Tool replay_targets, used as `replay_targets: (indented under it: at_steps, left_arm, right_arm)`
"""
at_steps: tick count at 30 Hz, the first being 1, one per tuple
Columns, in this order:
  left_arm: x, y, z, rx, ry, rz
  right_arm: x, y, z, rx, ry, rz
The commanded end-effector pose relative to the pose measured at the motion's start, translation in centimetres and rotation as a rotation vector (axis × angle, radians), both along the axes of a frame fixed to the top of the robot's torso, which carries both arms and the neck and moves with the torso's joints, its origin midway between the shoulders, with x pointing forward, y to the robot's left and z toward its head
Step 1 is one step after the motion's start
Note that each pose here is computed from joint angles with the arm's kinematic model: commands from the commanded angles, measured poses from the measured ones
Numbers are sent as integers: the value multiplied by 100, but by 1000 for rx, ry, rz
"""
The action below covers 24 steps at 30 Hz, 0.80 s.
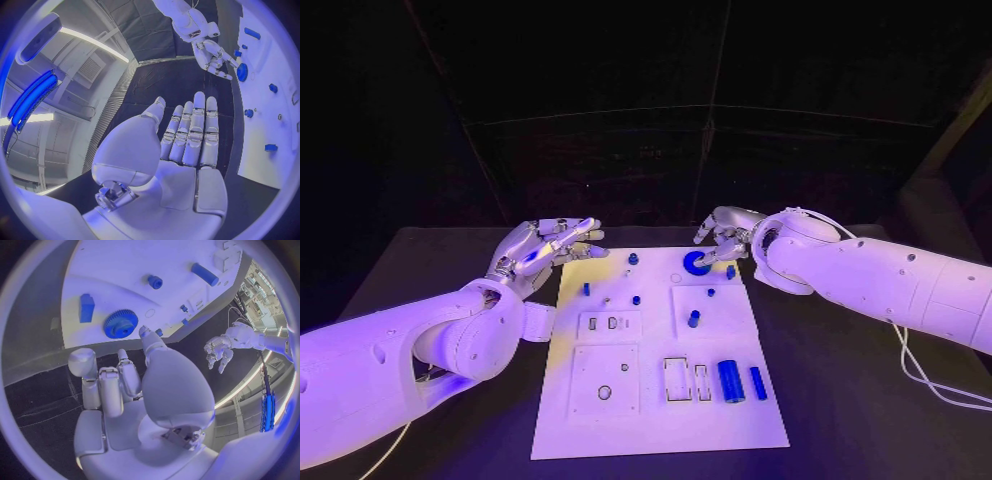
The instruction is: Assemble the parts on the task board
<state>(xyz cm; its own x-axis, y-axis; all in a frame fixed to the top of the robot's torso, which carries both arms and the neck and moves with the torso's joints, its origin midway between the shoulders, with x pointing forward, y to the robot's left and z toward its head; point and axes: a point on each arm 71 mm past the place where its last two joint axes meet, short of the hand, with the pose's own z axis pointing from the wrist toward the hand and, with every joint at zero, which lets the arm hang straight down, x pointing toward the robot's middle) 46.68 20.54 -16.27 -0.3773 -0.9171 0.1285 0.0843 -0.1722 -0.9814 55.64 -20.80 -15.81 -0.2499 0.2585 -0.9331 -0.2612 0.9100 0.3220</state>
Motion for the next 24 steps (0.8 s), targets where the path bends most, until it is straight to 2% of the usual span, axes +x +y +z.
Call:
replay_targets:
  at_steps: [1, 9, 24]
  left_arm:
    - [2, -11, 5, -9, -2, -15]
    - [8, -10, -1, -8, -1, -14]
    - [12, -15, -6, -8, 1, -16]
  right_arm:
    - [5, 21, -9, -67, 5, 14]
    - [11, 16, -3, -77, -13, 8]
    - [44, 46, -47, -104, 14, 4]
